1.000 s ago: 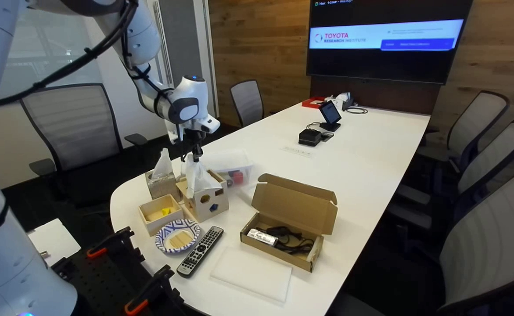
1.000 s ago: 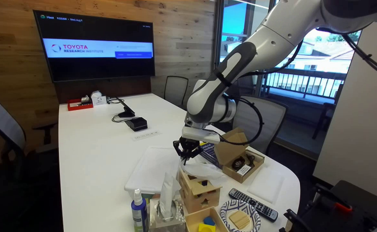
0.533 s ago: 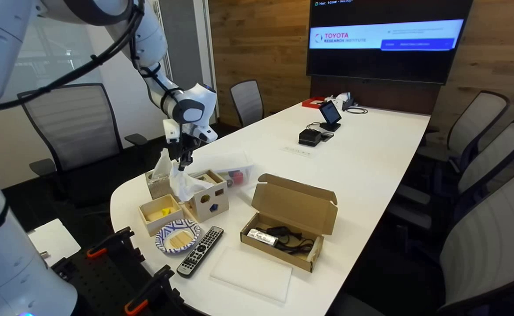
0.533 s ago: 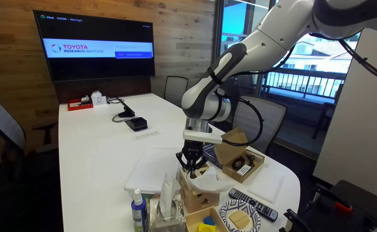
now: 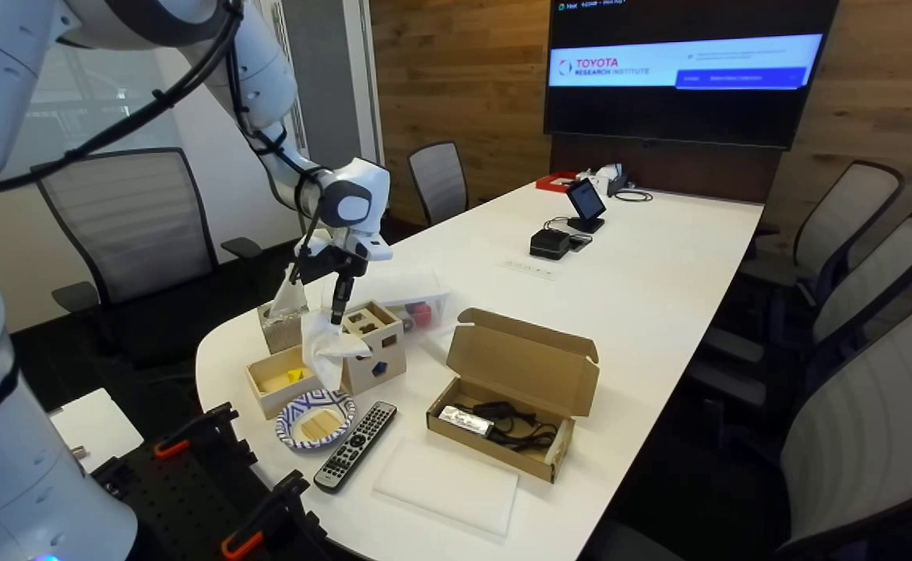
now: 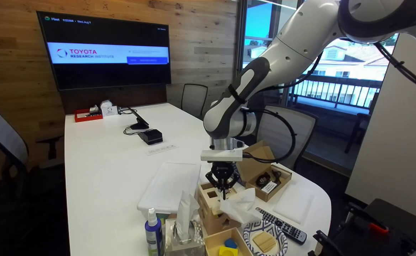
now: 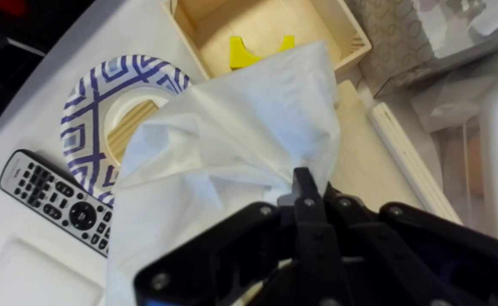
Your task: Use the napkin to wipe the shape sorter
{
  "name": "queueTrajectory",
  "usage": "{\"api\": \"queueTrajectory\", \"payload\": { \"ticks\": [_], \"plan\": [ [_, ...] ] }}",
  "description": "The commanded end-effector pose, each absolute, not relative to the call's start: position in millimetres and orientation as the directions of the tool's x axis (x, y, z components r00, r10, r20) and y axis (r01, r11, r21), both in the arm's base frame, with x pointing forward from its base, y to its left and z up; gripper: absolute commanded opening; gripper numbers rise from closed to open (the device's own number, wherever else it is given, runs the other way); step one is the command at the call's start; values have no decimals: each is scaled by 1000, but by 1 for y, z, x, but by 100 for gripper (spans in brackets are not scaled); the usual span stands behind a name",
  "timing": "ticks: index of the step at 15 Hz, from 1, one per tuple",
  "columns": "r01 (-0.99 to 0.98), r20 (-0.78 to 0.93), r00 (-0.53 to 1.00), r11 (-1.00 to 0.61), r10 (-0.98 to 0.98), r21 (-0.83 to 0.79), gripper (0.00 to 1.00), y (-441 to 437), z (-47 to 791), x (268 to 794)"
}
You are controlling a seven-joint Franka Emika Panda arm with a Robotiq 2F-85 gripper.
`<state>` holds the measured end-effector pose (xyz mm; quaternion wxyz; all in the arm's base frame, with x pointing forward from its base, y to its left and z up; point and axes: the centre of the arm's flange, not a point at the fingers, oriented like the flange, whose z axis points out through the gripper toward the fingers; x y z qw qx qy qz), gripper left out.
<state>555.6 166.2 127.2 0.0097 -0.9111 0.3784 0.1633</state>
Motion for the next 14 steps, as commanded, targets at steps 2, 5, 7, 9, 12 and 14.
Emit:
{"api": "queueTrajectory", "payload": {
  "ticks": [2,5,7,9,12,14],
  "plan": [
    [-763,-172,564,-590,-807,266,0,171,141,568],
    [-777,-79,536,-527,-841,345,0,176,147,578],
    [-777,-16,533,-497,-846,387,0,181,148,587],
    [-771,37,547,-486,-836,412,0,186,147,598],
    [-762,88,577,-496,-812,416,0,190,138,613],
    [-757,95,596,-519,-797,397,0,191,128,621]
  ]
}}
